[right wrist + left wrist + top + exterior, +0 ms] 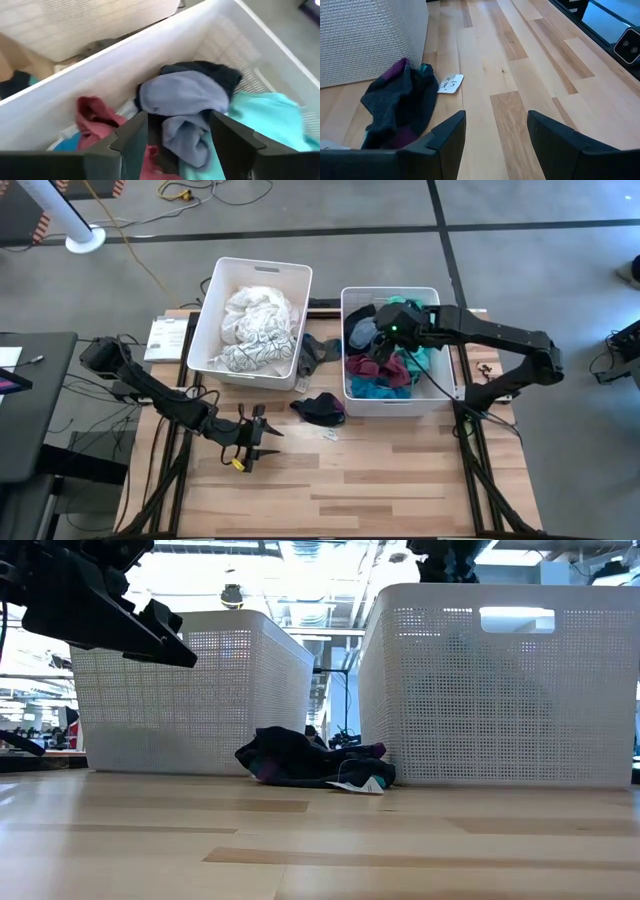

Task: Sort clothes
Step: Put the blue sock into the right white laundry bin

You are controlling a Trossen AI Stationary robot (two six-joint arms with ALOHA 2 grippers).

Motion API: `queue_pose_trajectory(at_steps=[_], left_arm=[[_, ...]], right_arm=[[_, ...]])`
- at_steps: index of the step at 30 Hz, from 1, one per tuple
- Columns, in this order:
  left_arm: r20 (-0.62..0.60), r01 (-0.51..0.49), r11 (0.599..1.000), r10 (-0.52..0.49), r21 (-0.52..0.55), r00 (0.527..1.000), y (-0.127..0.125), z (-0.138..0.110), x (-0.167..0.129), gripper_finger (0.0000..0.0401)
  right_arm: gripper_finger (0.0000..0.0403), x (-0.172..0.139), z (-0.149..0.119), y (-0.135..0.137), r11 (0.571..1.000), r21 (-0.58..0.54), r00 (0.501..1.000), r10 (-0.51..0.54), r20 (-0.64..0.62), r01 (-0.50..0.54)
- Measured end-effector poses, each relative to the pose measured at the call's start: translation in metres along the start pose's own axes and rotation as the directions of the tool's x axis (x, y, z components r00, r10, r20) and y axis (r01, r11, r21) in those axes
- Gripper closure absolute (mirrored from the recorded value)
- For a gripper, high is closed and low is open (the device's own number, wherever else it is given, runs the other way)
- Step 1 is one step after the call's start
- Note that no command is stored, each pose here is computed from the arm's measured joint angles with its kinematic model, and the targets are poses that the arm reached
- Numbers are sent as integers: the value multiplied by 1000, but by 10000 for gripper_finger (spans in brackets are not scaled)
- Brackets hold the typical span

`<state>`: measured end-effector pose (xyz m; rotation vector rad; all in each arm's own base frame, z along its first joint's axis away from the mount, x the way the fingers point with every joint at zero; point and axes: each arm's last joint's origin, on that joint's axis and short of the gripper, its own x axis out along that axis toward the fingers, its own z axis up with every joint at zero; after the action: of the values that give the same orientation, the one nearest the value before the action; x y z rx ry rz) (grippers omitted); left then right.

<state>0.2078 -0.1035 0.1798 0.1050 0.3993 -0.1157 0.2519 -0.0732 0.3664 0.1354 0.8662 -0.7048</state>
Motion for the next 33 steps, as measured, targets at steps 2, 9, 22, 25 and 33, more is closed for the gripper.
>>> queue_pose_trajectory(at_steps=[2,9,22,25,33], left_arm=[[0,0,1000,0,-6,1000,0,0,0,195],[4,-5,1000,5,-13,1000,0,1,0,195],[0,-7,1000,7,-10,1000,0,0,0,195],[-4,-8,1000,7,-10,1000,1,0,0,195],[-5,-10,1000,10,-3,1000,1,0,0,195]], right_arm=[[182,1,0,0,1000,-1,1000,-28,5,28],[198,33,4,-2,995,-9,992,-99,-74,99],[216,153,-15,5,983,-131,877,-176,-447,130],[219,167,-21,9,979,-167,852,-188,-489,120],[231,128,-11,9,985,-136,903,-150,-403,103]])
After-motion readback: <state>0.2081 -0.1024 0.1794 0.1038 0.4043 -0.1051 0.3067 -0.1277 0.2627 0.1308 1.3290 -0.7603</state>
